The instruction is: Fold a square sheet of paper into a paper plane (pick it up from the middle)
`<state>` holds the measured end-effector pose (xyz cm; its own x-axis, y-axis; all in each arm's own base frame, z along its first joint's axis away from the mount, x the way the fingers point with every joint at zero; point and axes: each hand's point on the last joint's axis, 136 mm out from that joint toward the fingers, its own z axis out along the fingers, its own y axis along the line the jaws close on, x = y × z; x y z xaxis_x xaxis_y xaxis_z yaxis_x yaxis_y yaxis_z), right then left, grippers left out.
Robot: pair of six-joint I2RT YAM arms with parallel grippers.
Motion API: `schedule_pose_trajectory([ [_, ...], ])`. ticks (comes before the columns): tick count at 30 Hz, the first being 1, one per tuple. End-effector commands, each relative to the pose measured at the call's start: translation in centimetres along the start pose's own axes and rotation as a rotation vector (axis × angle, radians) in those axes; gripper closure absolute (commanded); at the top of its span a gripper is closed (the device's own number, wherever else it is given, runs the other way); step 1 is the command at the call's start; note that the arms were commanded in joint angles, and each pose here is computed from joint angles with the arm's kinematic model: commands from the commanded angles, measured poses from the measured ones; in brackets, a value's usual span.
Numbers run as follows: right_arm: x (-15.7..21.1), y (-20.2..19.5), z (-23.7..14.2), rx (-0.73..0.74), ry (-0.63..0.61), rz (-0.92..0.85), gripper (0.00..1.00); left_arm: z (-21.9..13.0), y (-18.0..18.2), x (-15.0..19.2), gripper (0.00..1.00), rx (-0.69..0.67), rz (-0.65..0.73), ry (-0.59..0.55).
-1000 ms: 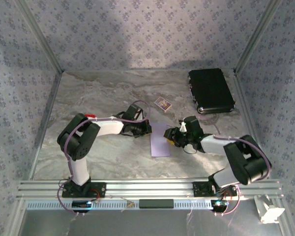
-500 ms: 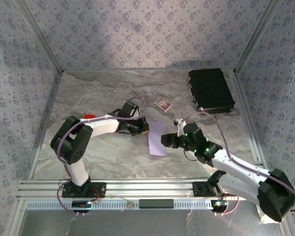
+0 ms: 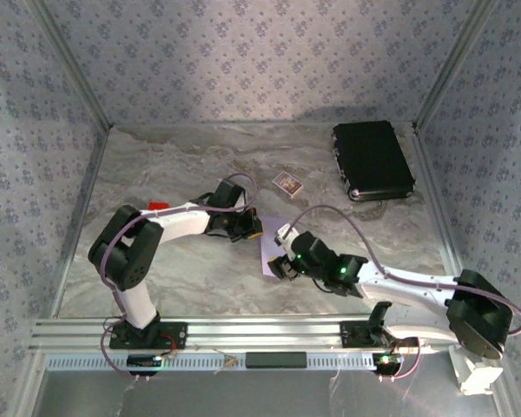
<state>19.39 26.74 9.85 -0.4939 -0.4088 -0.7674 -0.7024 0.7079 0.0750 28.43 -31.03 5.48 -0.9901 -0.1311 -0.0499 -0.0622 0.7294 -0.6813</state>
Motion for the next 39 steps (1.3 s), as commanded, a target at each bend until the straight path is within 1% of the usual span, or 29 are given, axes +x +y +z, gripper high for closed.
schedule_pose_trajectory([
  [1, -0.4, -0.3, 0.3, 0.079, 0.001, -0.088, 0.43, -1.3, -1.5, -0.5, 1.00, 0.029, 0.016, -0.019],
  [9, 0.5, 0.1, 0.5, 0.080, 0.015, -0.096, 0.43, -1.3, -1.5, -0.6, 1.00, 0.027, 0.017, -0.019],
  [14, 0.8, 2.3, 0.2, 0.019, -0.027, -0.202, 0.41, -1.4, -1.8, -0.6, 1.00, 0.030, 0.017, -0.021],
  [19, 1.8, 4.4, 0.7, -0.033, -0.023, -0.315, 0.40, -1.4, -1.7, -0.7, 1.00, 0.029, 0.014, -0.021],
  [24, 2.1, 4.2, 1.6, 0.065, -0.019, -0.399, 0.39, -1.4, -1.7, -0.6, 1.00, 0.028, 0.014, -0.022],
  [28, 2.3, 3.7, 2.5, 0.145, 0.015, -0.458, 0.39, -1.4, -1.7, -0.7, 1.00, 0.028, 0.012, -0.021],
  [30, 2.3, 3.8, 2.8, 0.166, 0.014, -0.476, 0.39, -1.3, -1.6, -0.7, 1.00, 0.027, 0.009, -0.020],
  [33, 2.1, 2.9, 2.9, 0.250, 0.012, -0.489, 0.39, -1.3, -1.6, -0.7, 1.00, 0.026, 0.009, -0.020],
  [35, 2.0, 2.4, 2.8, 0.289, 0.017, -0.498, 0.41, -1.3, -1.6, -0.6, 1.00, 0.025, 0.007, -0.021],
  [39, 1.9, 2.3, 2.6, 0.294, 0.012, -0.482, 0.48, -1.3, -1.5, -0.6, 1.00, 0.021, 0.006, -0.020],
])
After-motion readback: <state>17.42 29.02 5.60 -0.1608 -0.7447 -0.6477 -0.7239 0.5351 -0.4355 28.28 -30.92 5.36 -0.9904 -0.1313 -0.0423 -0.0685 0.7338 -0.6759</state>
